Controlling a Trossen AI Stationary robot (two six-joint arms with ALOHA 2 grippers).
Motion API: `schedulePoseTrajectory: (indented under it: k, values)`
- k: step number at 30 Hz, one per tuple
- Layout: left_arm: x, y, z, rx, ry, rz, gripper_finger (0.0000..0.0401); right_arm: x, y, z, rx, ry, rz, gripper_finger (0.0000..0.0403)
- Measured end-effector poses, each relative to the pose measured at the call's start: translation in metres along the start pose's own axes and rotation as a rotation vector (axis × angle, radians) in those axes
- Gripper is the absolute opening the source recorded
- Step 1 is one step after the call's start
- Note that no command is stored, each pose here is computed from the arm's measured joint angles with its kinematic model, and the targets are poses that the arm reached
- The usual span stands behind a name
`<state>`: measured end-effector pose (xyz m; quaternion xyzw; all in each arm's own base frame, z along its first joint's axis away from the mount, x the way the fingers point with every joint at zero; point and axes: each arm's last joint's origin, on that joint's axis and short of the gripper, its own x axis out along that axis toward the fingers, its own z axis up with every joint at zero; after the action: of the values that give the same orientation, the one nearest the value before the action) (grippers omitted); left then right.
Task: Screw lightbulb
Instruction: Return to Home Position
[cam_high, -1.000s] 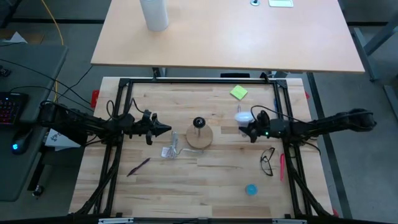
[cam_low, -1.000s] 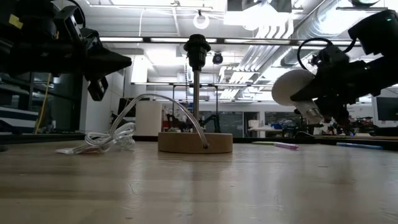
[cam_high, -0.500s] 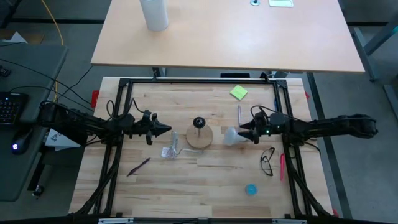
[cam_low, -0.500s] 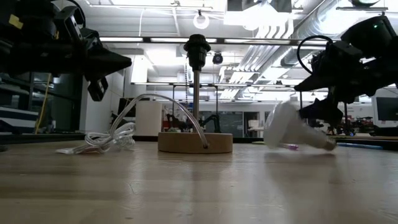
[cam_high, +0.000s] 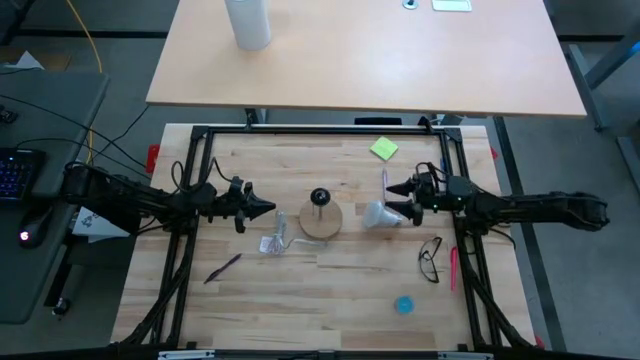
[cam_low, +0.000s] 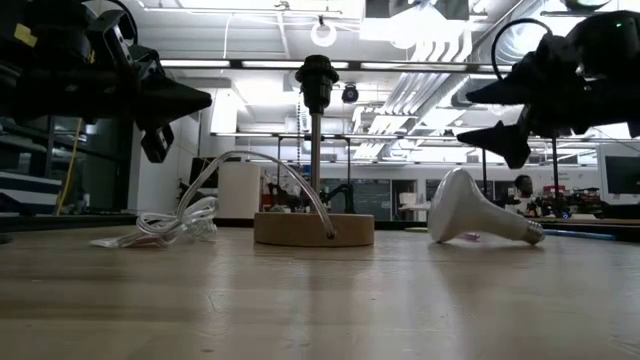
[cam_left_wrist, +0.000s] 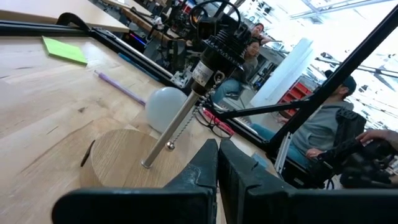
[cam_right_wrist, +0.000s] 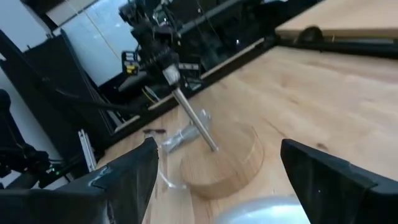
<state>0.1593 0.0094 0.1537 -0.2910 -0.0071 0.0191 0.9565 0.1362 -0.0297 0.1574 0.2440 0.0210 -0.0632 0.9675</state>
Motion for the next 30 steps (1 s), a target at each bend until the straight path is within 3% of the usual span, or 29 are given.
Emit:
schedulePoseTrajectory:
  k: [4,13,25,30]
  values:
    - [0.0,0.0,0.0,0.0,0.001,0.0,0.0,-0.003,0.003,0.005,-0.007,-0.05,0.024,0.033]
    - [0.0,0.001,-0.002,0.0,0.016,0.011,0.0,-0.019,0.018,0.03,-0.044,-0.309,0.157,0.033]
    - [0.0,0.001,-0.002,0.0,0.018,0.013,0.0,-0.028,0.02,0.024,-0.032,-0.244,0.158,0.033]
    - [0.0,0.001,-0.002,0.0,0.018,0.012,0.0,-0.038,0.017,0.015,0.041,-0.174,0.132,0.033]
